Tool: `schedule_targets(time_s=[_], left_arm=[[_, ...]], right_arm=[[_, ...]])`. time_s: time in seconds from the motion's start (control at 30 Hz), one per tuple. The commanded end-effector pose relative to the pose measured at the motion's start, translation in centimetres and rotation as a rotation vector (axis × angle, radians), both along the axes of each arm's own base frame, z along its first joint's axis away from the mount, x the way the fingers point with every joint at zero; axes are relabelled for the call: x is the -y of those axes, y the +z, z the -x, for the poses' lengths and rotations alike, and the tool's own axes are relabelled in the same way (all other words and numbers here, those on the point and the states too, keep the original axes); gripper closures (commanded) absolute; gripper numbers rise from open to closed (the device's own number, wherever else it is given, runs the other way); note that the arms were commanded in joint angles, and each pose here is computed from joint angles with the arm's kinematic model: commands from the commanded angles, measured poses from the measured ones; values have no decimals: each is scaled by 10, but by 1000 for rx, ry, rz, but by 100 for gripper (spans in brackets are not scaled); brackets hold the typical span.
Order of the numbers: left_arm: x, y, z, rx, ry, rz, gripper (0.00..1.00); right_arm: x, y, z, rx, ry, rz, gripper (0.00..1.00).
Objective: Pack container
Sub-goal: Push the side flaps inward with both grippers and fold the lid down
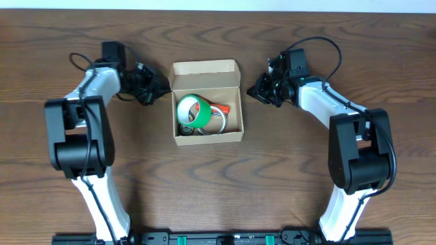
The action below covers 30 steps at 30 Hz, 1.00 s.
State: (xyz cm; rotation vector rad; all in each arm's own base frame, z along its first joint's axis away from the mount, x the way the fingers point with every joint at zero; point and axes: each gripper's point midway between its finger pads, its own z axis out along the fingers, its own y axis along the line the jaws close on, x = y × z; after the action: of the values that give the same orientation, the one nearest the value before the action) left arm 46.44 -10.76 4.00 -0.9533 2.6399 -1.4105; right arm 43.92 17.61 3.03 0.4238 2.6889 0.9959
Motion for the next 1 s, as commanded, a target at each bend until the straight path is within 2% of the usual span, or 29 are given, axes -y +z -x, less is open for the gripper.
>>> schedule_targets(time_s=[0.0,0.4,0.77,0.97], left_arm=[[9,-4,-2,-20,-3,22,95],[14,3,-12,38,-9,45,95],[24,28,-24,169,-65,135,95],[25,46,-31,257,-114,154,95]], right_arm=[[-10,-5,-3,-19,-2,-38,99],[-39,-19,-22,60,28,-123,99],[-55,26,-56,359,110,-194,99],[-63,53,-58,491,205,-235,99]])
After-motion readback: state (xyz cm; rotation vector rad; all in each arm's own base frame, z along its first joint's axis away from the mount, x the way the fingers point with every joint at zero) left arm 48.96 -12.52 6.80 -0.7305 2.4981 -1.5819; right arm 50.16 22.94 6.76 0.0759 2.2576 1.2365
